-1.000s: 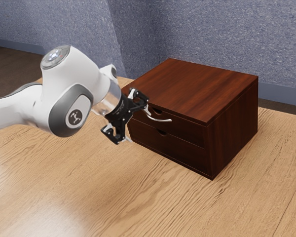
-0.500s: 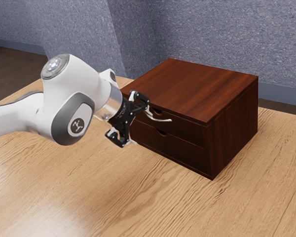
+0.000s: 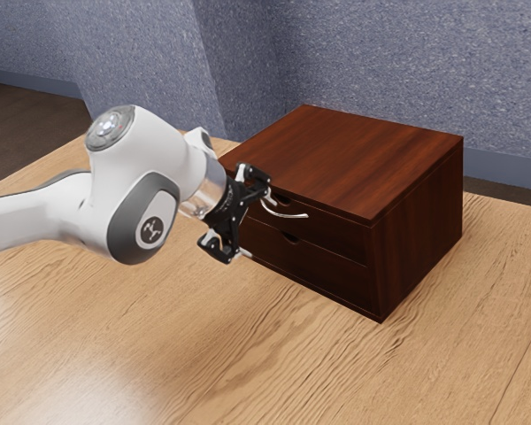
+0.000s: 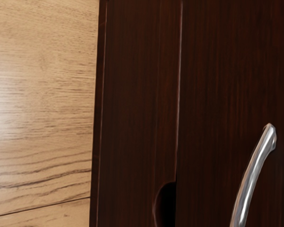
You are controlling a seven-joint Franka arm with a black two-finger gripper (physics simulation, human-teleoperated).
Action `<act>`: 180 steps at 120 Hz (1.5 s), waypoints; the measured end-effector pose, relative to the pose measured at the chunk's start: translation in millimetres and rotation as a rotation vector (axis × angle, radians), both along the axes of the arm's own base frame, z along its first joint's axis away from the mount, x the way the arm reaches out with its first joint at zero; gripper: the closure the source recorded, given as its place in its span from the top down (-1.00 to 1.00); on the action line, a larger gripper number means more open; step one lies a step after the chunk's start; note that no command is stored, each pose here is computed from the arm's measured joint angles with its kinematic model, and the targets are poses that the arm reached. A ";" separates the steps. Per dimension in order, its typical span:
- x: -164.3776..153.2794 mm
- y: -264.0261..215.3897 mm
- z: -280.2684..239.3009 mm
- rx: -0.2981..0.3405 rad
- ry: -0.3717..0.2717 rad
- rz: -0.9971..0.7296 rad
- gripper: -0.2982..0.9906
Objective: Pull the drawer handle with one arm to open the drawer
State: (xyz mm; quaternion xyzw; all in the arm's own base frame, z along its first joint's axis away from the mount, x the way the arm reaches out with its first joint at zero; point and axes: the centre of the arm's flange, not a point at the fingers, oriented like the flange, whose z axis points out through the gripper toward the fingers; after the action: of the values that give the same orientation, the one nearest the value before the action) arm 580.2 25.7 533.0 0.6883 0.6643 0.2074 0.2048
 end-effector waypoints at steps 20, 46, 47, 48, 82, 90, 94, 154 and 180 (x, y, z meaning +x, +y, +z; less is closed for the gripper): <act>2.3 -3.1 0.6 -0.003 -0.004 0.001 0.54; 5.8 -1.5 -9.3 -0.002 0.011 0.012 0.54; 5.8 -1.3 -9.5 -0.002 0.012 0.013 0.54; 5.9 -1.1 -9.7 -0.002 0.012 0.013 0.54; 4.1 -3.6 -8.3 -0.009 0.013 0.013 0.20; 1.1 -3.9 -3.9 -0.013 0.007 0.012 0.13; -1.7 -3.5 -0.8 -0.016 0.003 0.012 0.07; -34.0 5.8 4.1 -0.050 0.013 0.020 -0.59; -51.1 20.2 4.1 -0.064 0.014 0.040 -0.65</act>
State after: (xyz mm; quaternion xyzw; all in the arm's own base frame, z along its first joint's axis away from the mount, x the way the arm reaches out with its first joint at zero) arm 529.1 45.9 537.1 0.6692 0.6858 0.1853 0.2180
